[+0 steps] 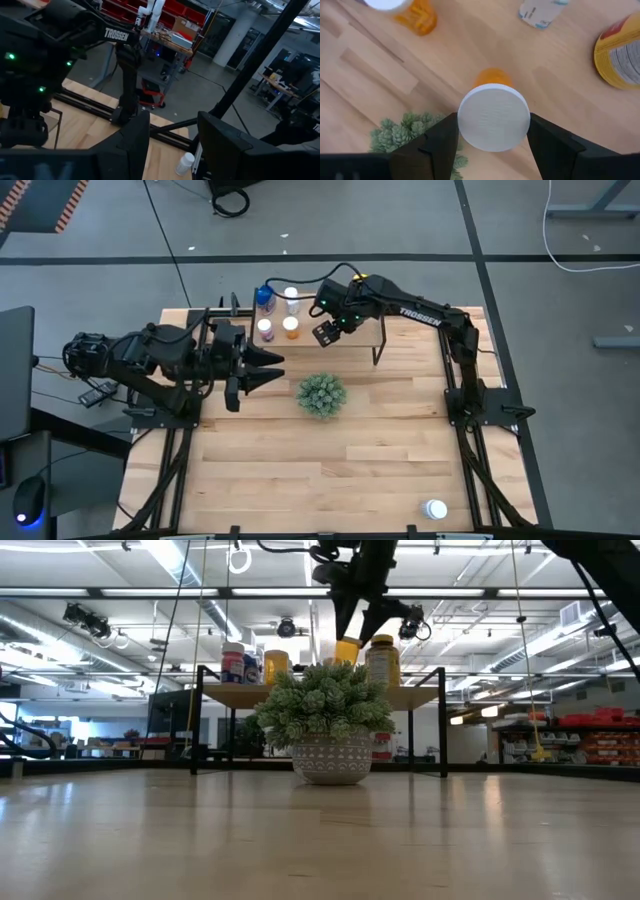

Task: Pick and place medicine bottles onto shelf by color
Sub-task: Put the orange medicine bottle on the shelf, then put the white medicine bottle on the shelf

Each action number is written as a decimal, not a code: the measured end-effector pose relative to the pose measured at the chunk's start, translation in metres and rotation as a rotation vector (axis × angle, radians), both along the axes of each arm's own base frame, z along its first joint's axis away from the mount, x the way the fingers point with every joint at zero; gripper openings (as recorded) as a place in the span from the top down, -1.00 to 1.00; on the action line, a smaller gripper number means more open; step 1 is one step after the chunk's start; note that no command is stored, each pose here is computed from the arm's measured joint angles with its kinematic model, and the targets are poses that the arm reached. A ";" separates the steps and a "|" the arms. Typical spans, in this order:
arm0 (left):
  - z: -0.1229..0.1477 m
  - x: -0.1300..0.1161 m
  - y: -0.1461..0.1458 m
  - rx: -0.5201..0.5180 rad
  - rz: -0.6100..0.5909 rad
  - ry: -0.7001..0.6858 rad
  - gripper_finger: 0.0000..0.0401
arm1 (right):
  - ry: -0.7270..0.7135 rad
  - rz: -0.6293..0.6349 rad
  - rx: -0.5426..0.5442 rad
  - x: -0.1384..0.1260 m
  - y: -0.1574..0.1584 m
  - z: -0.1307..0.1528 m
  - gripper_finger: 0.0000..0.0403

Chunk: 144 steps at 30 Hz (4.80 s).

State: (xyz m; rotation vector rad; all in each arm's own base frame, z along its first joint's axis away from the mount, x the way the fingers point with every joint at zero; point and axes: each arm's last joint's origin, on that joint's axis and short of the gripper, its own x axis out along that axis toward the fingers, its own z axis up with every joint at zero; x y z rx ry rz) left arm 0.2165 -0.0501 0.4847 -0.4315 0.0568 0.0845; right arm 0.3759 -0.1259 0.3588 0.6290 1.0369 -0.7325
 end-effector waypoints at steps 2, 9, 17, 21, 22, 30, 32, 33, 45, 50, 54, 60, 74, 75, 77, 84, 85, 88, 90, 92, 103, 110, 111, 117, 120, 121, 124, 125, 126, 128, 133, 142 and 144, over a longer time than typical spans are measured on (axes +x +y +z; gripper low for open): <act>0.000 0.000 0.000 -0.005 0.000 0.001 0.14 | -0.007 -0.007 -0.002 0.000 -0.003 0.000 -0.13; 0.000 0.000 0.000 -0.004 0.000 0.000 0.14 | -0.016 -0.027 -0.006 -0.002 -0.011 0.001 -0.13; 0.000 0.000 0.000 -0.004 0.000 0.001 0.14 | 0.009 0.002 0.015 0.003 -0.013 -0.009 -0.13; 0.000 0.000 0.000 -0.004 0.000 0.001 0.14 | 0.000 0.001 0.019 0.007 -0.014 -0.012 -0.13; 0.000 0.000 0.000 -0.004 0.000 0.002 0.14 | -0.005 0.002 0.017 0.007 -0.014 -0.012 -0.13; -0.001 0.000 0.000 -0.004 0.001 0.009 0.14 | -0.010 0.009 0.023 0.009 -0.015 -0.013 -0.16; -0.001 0.000 0.000 -0.009 0.001 0.009 0.14 | -0.010 0.009 0.023 0.009 -0.015 -0.013 -0.17; -0.001 0.000 0.000 -0.009 0.001 0.010 0.14 | -0.010 0.009 0.023 0.009 -0.015 -0.013 -0.19; -0.001 0.000 0.000 -0.010 0.001 0.010 0.14 | -0.050 0.009 0.008 0.012 -0.016 -0.011 -0.28; -0.001 0.000 0.000 -0.012 0.001 0.010 0.14 | -0.065 0.008 0.003 0.014 -0.016 -0.011 -0.28; -0.002 0.000 0.000 -0.028 0.003 0.014 0.14 | -0.062 0.004 -0.006 0.014 -0.017 -0.011 -0.28; -0.002 0.000 0.000 -0.027 0.003 0.015 0.14 | -0.064 0.001 -0.035 0.013 -0.018 -0.008 -0.28; -0.002 0.000 0.000 -0.027 0.002 0.014 0.14 | -0.099 -0.001 -0.060 0.005 -0.013 0.011 -0.28; -0.002 0.000 0.000 -0.027 0.002 0.015 0.14 | -0.093 -0.003 -0.056 0.003 -0.011 0.015 -0.28; -0.002 0.000 0.000 -0.026 0.002 0.014 0.14 | -0.081 0.009 -0.050 0.002 -0.004 0.019 -0.28; -0.002 0.000 0.000 -0.026 0.002 0.014 0.14 | 0.045 0.039 -0.025 -0.007 0.034 0.020 -0.28; -0.002 0.000 0.000 -0.026 0.002 0.015 0.14 | 0.070 0.048 -0.028 -0.008 0.041 0.020 -0.28; -0.002 0.000 0.000 -0.026 0.002 0.015 0.14 | 0.103 0.056 -0.050 -0.012 0.062 0.023 -0.28; -0.002 0.000 0.000 -0.026 0.002 0.014 0.14 | 0.078 0.052 -0.069 -0.013 0.077 0.028 -0.28; -0.002 0.000 0.000 -0.026 0.001 0.016 0.14 | 0.049 0.041 -0.074 -0.018 0.092 0.035 -0.28; -0.003 0.000 0.000 0.011 -0.003 0.026 0.13 | -0.054 -0.060 0.015 -0.023 0.183 0.036 -0.28; -0.003 -0.001 0.000 0.017 -0.003 0.036 0.13 | 0.008 -0.158 0.123 -0.040 0.255 0.007 -0.28; -0.004 -0.002 0.000 0.019 -0.003 0.045 0.13 | 0.034 -0.169 0.139 -0.043 0.265 0.000 -0.28; -0.004 -0.009 0.002 0.014 -0.004 0.066 0.13 | 0.172 -0.202 0.213 -0.073 0.321 -0.030 -0.28; -0.005 -0.014 0.003 0.013 -0.004 0.082 0.13 | 0.222 -0.216 0.235 -0.094 0.349 -0.039 -0.28; -0.005 -0.015 0.004 0.011 -0.004 0.082 0.13 | 0.232 -0.226 0.244 -0.101 0.357 -0.040 -0.28; -0.004 -0.018 0.005 0.007 -0.003 0.087 0.13 | 0.234 -0.256 0.260 -0.124 0.382 -0.041 -0.28; -0.004 -0.019 0.005 -0.002 -0.002 0.086 0.13 | 0.234 -0.267 0.265 -0.131 0.389 -0.041 -0.28; -0.005 -0.019 0.005 -0.005 -0.001 0.090 0.13 | 0.235 -0.283 0.270 -0.139 0.396 -0.041 -0.28; -0.005 -0.019 0.005 -0.004 -0.001 0.096 0.13 | 0.232 -0.312 0.279 -0.155 0.409 -0.042 -0.28; -0.008 -0.015 0.004 0.000 0.006 0.110 0.13 | 0.301 -0.265 0.301 -0.183 0.432 -0.056 -0.28; -0.015 -0.003 0.001 -0.037 0.028 0.148 0.13 | 0.307 -0.155 0.199 -0.216 0.447 -0.082 -0.28; -0.018 0.001 0.001 -0.030 0.032 0.169 0.13 | 0.306 -0.139 0.170 -0.221 0.448 -0.091 -0.28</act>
